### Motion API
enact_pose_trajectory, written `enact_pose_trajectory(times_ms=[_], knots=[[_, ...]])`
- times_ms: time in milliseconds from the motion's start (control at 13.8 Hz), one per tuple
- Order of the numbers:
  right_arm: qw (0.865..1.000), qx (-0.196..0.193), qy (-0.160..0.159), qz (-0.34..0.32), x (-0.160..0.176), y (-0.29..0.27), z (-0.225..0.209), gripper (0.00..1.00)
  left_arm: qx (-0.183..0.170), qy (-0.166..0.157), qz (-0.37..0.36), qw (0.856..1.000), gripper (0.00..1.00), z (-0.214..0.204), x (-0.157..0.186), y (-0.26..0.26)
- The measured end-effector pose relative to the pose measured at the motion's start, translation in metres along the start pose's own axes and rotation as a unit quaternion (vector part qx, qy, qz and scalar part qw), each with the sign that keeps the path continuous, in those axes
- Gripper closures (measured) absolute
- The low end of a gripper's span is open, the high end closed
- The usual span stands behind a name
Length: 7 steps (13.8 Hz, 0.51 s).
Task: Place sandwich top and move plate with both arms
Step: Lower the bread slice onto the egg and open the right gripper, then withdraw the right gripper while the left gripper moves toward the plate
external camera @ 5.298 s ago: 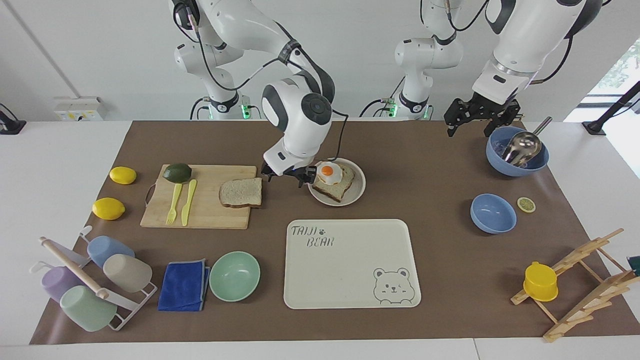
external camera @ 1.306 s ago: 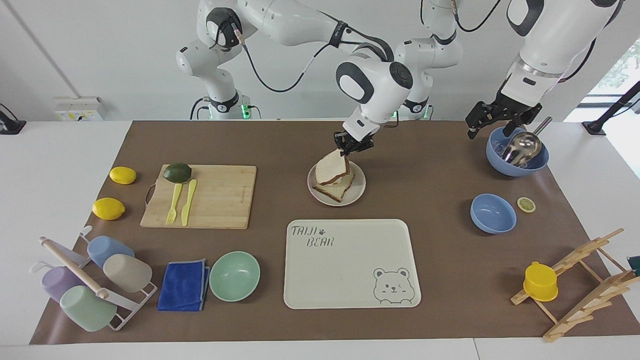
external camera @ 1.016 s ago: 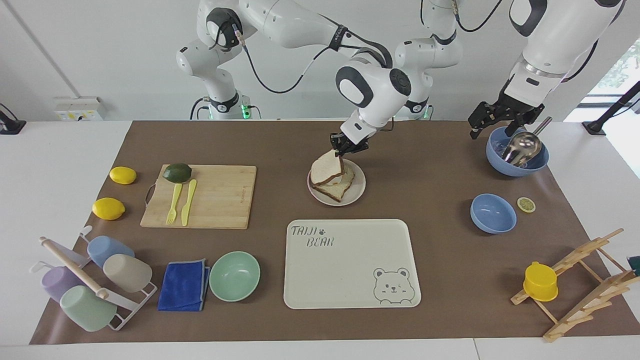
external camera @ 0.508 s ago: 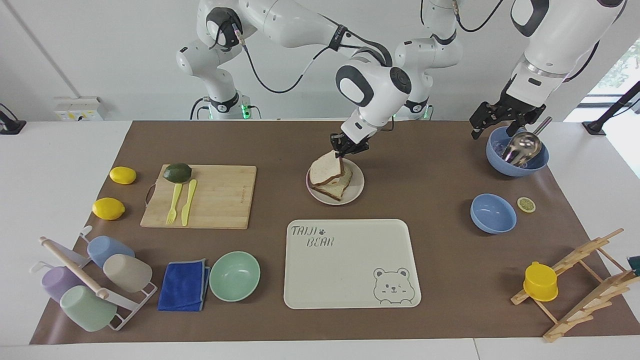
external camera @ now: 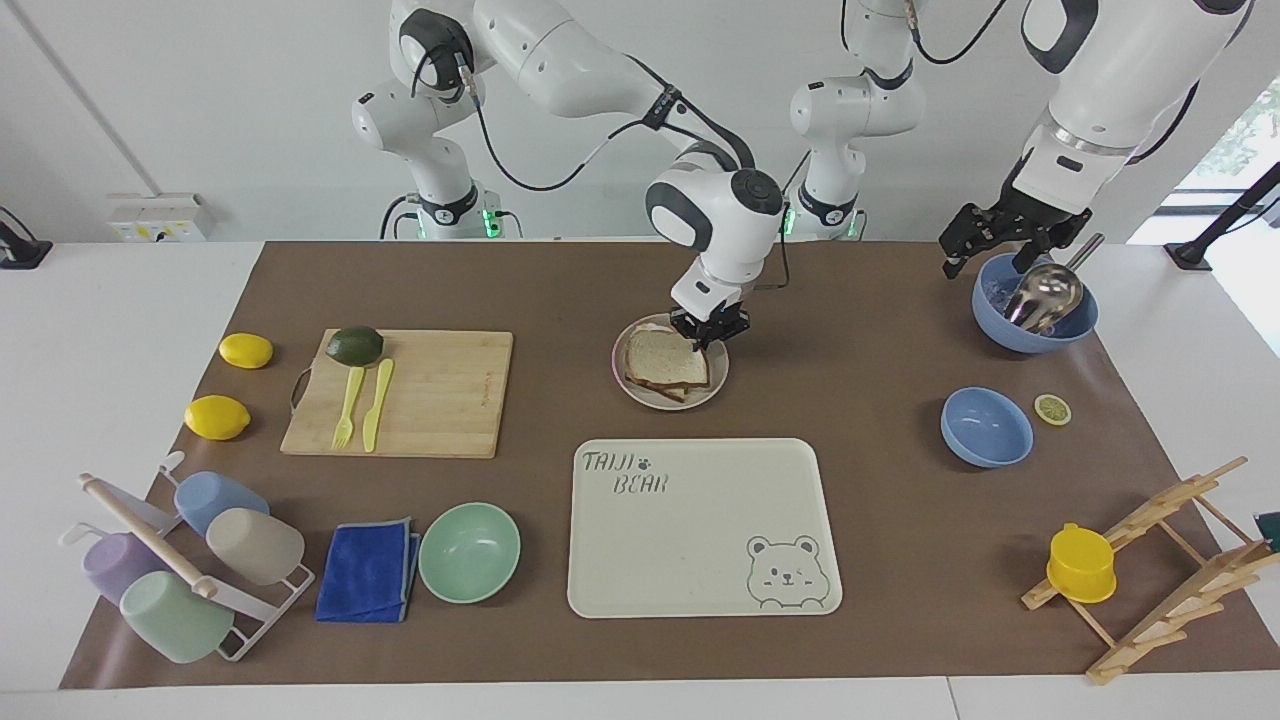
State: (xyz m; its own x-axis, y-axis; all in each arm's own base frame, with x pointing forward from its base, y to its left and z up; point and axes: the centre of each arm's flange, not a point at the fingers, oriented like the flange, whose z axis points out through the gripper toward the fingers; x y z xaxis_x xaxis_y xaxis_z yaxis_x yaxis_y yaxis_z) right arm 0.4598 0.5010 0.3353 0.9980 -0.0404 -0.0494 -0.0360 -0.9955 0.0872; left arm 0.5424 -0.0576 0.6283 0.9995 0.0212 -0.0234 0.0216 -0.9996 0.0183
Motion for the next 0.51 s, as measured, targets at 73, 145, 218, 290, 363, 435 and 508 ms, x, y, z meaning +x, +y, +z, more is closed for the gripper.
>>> enact_pose_trajectory(times_ms=[73, 145, 218, 290, 363, 435, 508], knots=[[1.0, 0.002, -0.001, 0.002, 0.0, 0.001, -0.001, 0.65, 0.0, 0.0, 0.0, 1.0, 0.0, 0.0, 0.0, 0.0], [1.0, 0.005, -0.001, 0.003, -0.001, 0.001, -0.004, 0.52, 0.0, 0.0, 0.0, 1.0, 0.0, 0.0, 0.0, 0.0], [1.0, 0.007, 0.001, 0.003, -0.001, 0.001, -0.008, 0.42, 0.0, 0.001, 0.0, 1.0, 0.0, 0.0, 0.0, 0.0], [1.0, 0.01, 0.004, 0.003, -0.001, 0.001, -0.015, 0.3, 0.0, 0.002, 0.0, 1.0, 0.0, 0.0, 0.001, 0.0], [1.0, 0.011, 0.007, 0.006, 0.001, 0.005, -0.027, 0.2, -0.001, 0.005, 0.0, 1.0, 0.0, -0.001, 0.001, 0.0], [1.0, 0.012, 0.009, 0.012, 0.007, 0.014, -0.045, 0.08, -0.001, 0.006, 0.0, 1.0, 0.0, -0.001, 0.001, 0.0], [1.0, 0.012, 0.012, 0.015, 0.016, 0.032, -0.068, 0.0, -0.001, 0.007, 0.0, 1.0, 0.0, -0.001, 0.001, 0.0]])
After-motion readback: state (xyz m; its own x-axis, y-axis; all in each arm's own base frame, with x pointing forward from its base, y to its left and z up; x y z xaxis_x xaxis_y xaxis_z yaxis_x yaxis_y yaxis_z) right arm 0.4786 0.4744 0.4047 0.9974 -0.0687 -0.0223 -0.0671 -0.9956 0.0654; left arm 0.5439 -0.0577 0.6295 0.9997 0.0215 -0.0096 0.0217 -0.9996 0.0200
